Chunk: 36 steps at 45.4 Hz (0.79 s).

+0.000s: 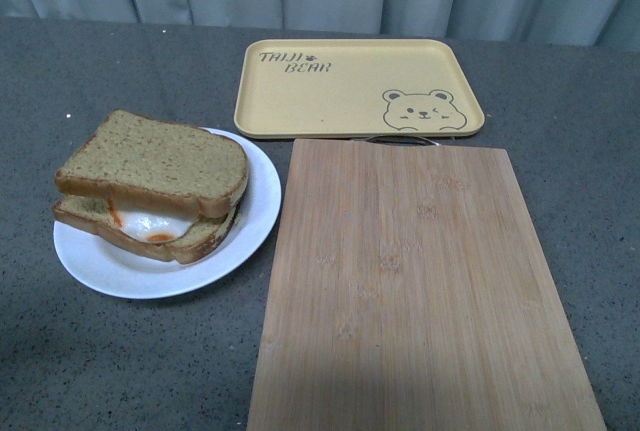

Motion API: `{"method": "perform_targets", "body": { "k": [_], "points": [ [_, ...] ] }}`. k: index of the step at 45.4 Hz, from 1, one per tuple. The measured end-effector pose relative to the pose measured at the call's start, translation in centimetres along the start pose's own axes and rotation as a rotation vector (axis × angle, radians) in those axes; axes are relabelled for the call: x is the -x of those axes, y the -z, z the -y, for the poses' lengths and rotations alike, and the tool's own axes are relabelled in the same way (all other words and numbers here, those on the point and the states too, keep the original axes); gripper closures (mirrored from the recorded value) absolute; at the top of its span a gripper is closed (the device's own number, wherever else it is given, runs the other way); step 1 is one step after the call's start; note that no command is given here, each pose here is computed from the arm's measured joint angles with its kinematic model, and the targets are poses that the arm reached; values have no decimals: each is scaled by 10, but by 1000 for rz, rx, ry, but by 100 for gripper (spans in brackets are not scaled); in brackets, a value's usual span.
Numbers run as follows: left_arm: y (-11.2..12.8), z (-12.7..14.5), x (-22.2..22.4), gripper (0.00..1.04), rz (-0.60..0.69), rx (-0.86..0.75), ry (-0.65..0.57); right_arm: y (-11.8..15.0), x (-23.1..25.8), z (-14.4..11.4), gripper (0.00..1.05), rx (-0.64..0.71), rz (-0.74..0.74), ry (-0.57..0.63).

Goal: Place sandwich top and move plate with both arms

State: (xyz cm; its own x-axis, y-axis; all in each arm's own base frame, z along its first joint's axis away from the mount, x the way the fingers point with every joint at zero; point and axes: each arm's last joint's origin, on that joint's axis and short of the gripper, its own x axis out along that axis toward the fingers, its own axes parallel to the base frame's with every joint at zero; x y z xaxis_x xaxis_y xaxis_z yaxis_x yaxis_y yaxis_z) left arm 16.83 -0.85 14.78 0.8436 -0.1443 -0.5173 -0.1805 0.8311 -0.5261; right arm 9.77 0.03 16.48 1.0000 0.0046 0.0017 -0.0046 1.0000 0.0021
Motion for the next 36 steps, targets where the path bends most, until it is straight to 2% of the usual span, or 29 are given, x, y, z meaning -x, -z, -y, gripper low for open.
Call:
{"method": "perform_targets", "body": {
  "k": [7,26,31,33,36],
  "points": [
    [1,3,-43,7,-132,131,-53,0,0,0,9,0,0,0],
    [25,-12,-90,7,-277,276,-210,0,0,0,9,0,0,0],
    [26,-9,-96,7,-277,298,-216,0,0,0,9,0,0,0],
    [30,-1,-113,7,-299,353,-230,0,0,0,9,0,0,0],
    [31,1,-116,14,-304,363,-234,0,0,0,9,0,0,0]
  ]
}}
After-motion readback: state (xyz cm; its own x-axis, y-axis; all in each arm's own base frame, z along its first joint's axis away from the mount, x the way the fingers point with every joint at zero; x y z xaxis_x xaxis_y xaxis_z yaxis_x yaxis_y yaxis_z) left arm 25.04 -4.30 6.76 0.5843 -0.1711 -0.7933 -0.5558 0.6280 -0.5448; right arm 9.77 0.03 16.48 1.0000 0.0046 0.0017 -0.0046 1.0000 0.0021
